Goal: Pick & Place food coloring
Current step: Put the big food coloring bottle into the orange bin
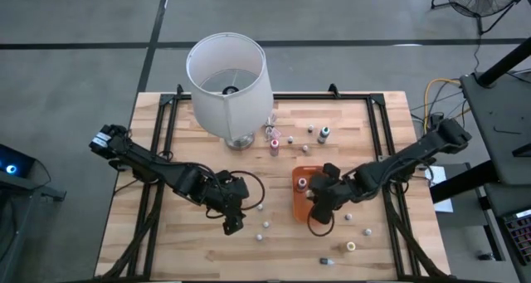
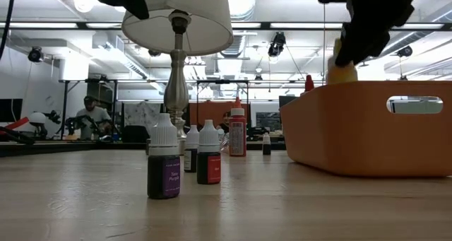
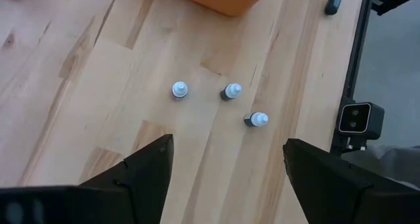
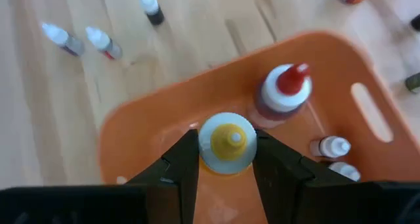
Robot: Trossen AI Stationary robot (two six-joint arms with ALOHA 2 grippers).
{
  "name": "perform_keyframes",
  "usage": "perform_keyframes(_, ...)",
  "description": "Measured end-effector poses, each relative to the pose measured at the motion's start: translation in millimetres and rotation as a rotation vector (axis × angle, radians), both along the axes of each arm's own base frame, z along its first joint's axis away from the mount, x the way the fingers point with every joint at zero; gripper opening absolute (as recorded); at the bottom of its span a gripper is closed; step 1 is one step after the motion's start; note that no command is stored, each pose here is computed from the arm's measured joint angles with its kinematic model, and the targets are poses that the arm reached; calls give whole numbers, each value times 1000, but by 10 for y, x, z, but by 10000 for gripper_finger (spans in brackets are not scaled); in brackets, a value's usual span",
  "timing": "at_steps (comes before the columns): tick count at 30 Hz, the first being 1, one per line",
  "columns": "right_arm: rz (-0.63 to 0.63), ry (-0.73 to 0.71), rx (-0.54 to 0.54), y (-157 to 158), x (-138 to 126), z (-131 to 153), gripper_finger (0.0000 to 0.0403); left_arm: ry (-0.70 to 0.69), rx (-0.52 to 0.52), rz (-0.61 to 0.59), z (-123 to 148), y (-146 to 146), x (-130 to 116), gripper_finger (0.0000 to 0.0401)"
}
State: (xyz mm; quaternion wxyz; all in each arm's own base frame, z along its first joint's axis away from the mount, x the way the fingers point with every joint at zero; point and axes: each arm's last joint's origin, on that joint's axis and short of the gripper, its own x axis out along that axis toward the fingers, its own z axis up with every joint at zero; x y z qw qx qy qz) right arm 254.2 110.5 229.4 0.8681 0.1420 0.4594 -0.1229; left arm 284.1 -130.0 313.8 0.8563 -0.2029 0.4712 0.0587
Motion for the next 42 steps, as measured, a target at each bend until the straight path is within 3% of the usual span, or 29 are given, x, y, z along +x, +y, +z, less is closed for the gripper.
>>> perform_keyframes(10,43,39,-53,85,180,-171,111,1,1,0,0,1,0,258)
perform_keyframes(42,-43,12,-162,-29,219,-270,111,0,1,-1,0,1,0,258)
